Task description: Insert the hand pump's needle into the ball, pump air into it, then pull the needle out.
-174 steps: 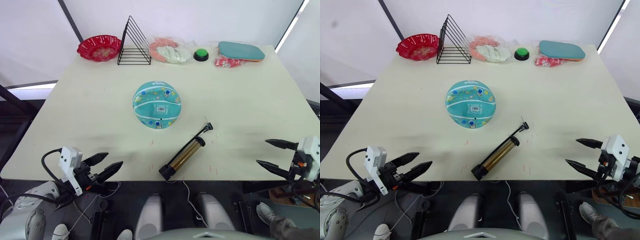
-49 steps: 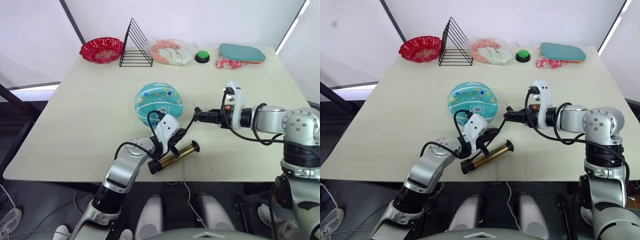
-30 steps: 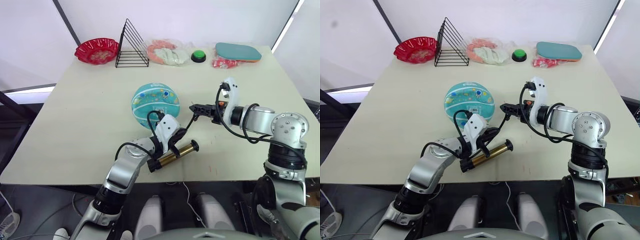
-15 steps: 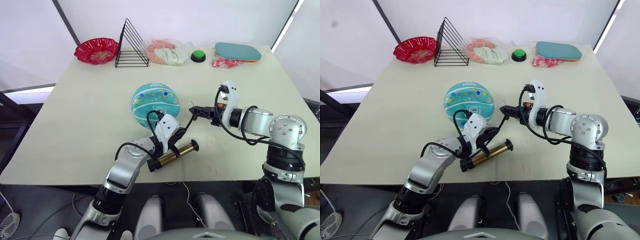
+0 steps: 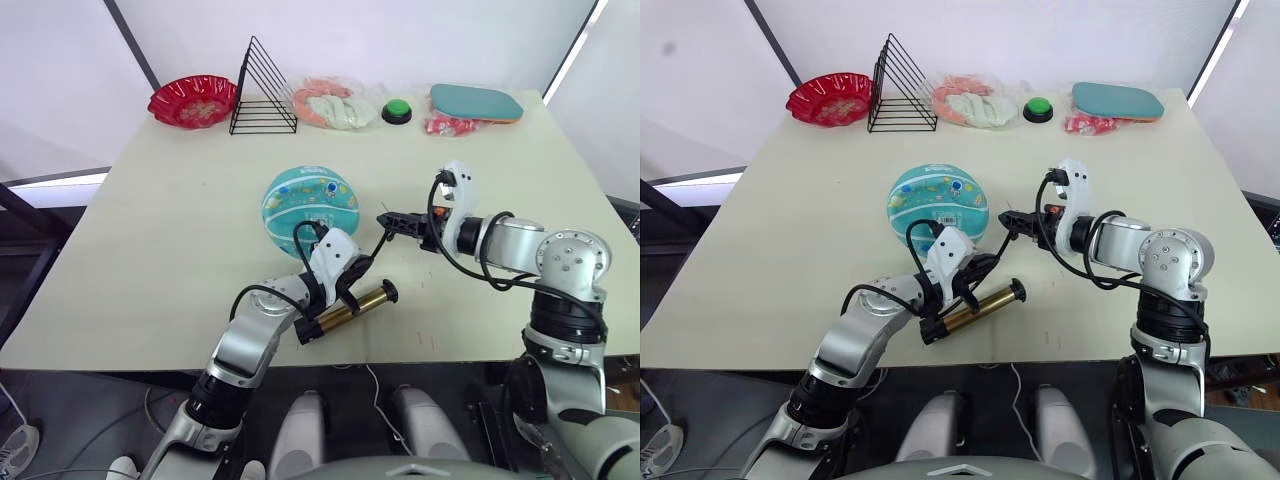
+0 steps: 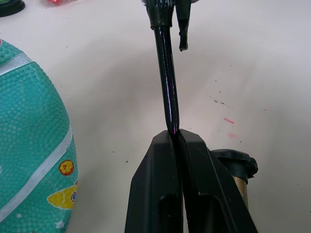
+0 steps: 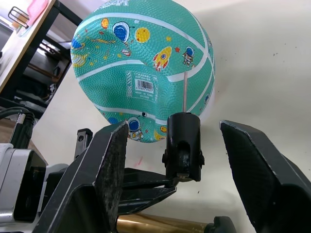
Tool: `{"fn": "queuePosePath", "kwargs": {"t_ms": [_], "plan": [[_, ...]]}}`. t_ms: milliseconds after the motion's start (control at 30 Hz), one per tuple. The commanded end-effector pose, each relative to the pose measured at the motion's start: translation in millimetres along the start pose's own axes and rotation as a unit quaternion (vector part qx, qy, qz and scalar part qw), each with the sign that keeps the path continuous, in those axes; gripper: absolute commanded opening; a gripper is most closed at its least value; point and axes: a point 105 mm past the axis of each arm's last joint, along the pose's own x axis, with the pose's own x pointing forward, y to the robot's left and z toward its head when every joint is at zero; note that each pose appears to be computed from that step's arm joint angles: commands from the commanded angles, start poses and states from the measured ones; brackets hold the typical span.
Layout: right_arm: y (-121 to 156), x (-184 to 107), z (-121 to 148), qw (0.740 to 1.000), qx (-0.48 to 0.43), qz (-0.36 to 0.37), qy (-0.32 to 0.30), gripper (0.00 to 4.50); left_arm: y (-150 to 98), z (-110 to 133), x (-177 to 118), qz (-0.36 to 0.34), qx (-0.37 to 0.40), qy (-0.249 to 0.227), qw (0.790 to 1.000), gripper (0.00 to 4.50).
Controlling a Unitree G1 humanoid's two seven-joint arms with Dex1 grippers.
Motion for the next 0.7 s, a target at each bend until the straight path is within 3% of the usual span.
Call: {"fn": "queuePosePath", "kwargs": {"t_ms": [33,133,500,700], "plan": [[2,-5,9,1.0,-0.005,0.004,-0.025,1.84,1,18,-3,0.002,0.017,-0.035,0.999,0.0],[2,-5,8,1.0,-0.003,0.004,-0.025,0.34,1,18,-4,0.001,0.017,-0.036,0.999,0.0],[4,-7,11,1.0,-0.02,0.007,-0.021,0.3,2,20,-4,0.008,0.001,-0.048,0.999,0.0],[0,-13,15,0.995,-0.102,-0.018,0.009,0.3,-1,36,-17,-0.042,-0.079,-0.114,0.989,0.0]]}}
